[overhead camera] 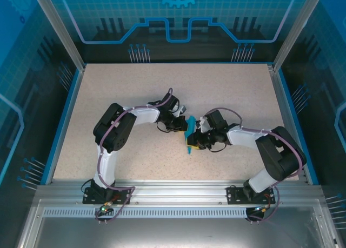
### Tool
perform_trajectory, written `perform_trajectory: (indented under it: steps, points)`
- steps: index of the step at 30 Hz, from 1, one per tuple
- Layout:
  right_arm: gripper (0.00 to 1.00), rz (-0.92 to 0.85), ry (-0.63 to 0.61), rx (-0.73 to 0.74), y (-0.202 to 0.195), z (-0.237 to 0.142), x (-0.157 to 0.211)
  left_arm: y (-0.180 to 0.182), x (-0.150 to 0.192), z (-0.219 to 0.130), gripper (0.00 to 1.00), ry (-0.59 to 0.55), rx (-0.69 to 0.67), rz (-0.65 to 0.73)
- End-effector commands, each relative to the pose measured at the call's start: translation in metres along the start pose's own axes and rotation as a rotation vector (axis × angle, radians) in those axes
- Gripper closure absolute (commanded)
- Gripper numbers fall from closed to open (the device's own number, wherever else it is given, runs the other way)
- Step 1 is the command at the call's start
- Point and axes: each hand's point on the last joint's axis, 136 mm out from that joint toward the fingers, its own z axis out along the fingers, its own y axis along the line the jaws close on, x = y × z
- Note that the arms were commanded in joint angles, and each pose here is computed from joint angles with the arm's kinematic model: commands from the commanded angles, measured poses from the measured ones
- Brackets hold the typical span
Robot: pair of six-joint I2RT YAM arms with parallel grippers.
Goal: Fold a paper plane with a square sheet of paper (fold left side to right side)
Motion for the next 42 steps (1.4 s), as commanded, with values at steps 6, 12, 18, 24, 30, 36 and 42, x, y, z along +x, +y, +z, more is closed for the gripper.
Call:
perform_trajectory:
  steps: [6,12,18,24,30,36,42]
  points:
    - [0.77,0.028,0.05,-0.008,0.001,0.017,0.011,0.033,0.008,0.015,0.9,0.015,-0.092,-0.022]
    - [0.77,0.045,0.064,0.012,-0.005,0.024,0.01,0.033,0.008,0.015,0.9,0.016,-0.093,-0.022]
    - [0.77,0.068,0.082,0.048,-0.016,0.027,0.014,0.033,0.007,0.015,0.9,0.015,-0.098,-0.02]
    - [0.77,0.074,0.093,0.054,-0.018,0.029,0.016,0.034,0.006,0.015,0.9,0.014,-0.105,-0.022]
    - [0.77,0.086,0.105,0.076,-0.023,0.031,0.02,0.04,0.004,0.015,0.92,0.01,-0.139,-0.032]
    - [0.77,0.095,0.135,0.11,-0.031,0.033,0.032,0.046,0.002,0.017,0.94,0.009,-0.165,-0.043]
    - [0.77,0.102,0.156,0.15,-0.039,0.033,0.043,0.052,0.0,0.018,0.95,0.004,-0.183,-0.06]
